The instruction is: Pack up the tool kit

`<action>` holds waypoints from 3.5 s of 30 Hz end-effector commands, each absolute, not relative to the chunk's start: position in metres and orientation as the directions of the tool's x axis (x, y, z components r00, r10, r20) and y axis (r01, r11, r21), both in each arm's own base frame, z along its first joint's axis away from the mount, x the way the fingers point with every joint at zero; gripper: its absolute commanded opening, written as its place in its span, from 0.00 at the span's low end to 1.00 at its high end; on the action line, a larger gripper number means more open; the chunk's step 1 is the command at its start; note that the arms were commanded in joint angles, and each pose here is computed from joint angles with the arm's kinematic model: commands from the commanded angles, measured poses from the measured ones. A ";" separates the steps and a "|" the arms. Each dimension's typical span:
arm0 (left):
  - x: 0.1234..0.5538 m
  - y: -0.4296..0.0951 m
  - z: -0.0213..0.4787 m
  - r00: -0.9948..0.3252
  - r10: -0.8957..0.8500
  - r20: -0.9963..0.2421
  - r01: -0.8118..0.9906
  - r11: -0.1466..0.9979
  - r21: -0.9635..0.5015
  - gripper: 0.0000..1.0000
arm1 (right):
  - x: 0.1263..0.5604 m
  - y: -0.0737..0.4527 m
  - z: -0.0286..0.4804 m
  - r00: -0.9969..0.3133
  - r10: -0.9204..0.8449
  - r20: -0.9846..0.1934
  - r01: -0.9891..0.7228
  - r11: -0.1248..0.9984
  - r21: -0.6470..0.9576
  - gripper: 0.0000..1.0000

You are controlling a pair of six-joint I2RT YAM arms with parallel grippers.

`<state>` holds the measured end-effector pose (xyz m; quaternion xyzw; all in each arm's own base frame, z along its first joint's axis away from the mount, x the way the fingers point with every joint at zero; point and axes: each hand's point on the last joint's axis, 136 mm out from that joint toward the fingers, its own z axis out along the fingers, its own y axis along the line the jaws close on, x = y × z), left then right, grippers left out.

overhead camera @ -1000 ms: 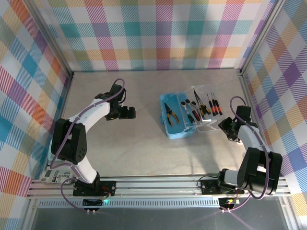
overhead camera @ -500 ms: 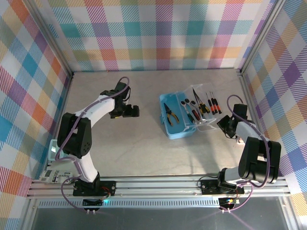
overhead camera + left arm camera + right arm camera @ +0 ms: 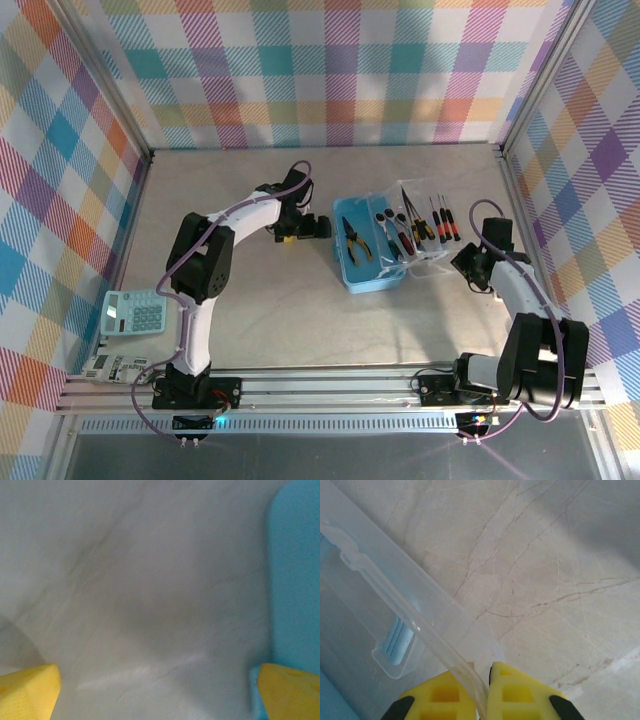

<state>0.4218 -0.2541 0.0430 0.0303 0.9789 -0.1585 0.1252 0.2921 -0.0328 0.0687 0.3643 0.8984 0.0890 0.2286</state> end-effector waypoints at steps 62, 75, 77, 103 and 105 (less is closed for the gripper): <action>0.411 -0.297 0.061 -0.950 0.022 -0.313 0.154 0.902 -0.404 1.00 | 0.239 0.200 0.250 -0.697 -0.043 -0.715 -0.153 0.984 0.089 0.65; 0.365 -0.240 0.101 -0.839 0.165 -0.519 0.361 0.882 -0.302 1.00 | 0.372 0.143 0.203 -0.846 -0.018 -0.533 -0.220 0.922 0.318 0.99; 0.357 -0.237 0.106 -0.791 0.179 -0.585 0.408 0.867 -0.287 1.00 | 0.393 0.150 0.192 -0.853 -0.045 -0.521 -0.260 0.901 0.348 0.99; 0.301 -0.259 0.052 -0.514 0.355 -0.781 0.601 0.798 -0.033 1.00 | 0.364 0.215 0.105 -0.833 -0.433 -0.344 -0.544 0.753 0.371 0.99; 0.300 -0.267 0.046 -0.495 0.371 -0.786 0.624 0.781 -0.024 1.00 | 0.363 0.215 0.104 -0.837 -0.430 -0.339 -0.538 0.757 0.369 0.99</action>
